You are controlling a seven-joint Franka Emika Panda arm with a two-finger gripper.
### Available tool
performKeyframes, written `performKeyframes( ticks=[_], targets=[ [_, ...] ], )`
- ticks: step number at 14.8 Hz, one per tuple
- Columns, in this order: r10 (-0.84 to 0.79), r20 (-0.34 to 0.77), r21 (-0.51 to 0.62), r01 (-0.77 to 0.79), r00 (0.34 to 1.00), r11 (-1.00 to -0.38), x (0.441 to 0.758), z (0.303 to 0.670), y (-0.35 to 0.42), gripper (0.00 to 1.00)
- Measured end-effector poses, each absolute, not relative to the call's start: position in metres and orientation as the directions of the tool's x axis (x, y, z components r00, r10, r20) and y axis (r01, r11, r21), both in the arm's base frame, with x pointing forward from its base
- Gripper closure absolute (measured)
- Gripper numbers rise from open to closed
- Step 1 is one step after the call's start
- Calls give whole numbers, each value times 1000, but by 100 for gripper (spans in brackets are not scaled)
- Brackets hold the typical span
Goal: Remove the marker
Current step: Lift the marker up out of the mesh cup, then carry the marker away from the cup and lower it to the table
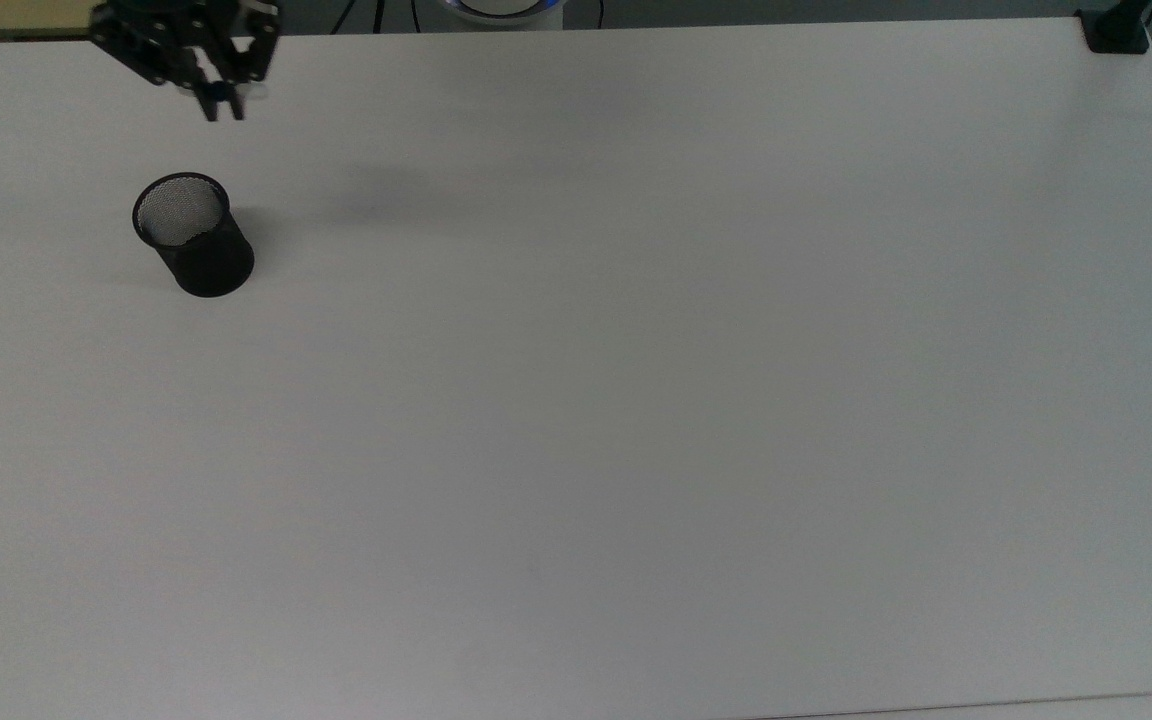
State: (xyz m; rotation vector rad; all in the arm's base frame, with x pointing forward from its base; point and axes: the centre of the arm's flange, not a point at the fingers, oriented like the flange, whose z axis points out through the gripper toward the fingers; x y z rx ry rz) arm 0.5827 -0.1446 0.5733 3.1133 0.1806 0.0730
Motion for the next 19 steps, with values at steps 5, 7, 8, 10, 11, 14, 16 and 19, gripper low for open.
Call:
performKeyframes(
  ticks=[5, 7, 8, 10, 11, 14, 16, 19],
  targets=[
    [90, -82, -25, 89, 992, -996, 611, 499, -58, 82],
    [86, -121, -32, 83, 989, -996, 621, 462, -36, 82],
    [78, -124, -31, 75, 989, -997, 626, 445, -28, 82],
    [52, -105, -27, 50, 993, -998, 638, 405, -14, 82],
    [47, -93, -25, 45, 995, -999, 643, 385, -7, 82],
    [53, -76, -3, 53, 996, -999, 648, 358, 2, 82],
    [58, -56, 6, 58, 997, -998, 652, 345, 3, 82],
    [48, -19, 10, 48, 999, -999, 657, 326, 4, 82]
  ],
)
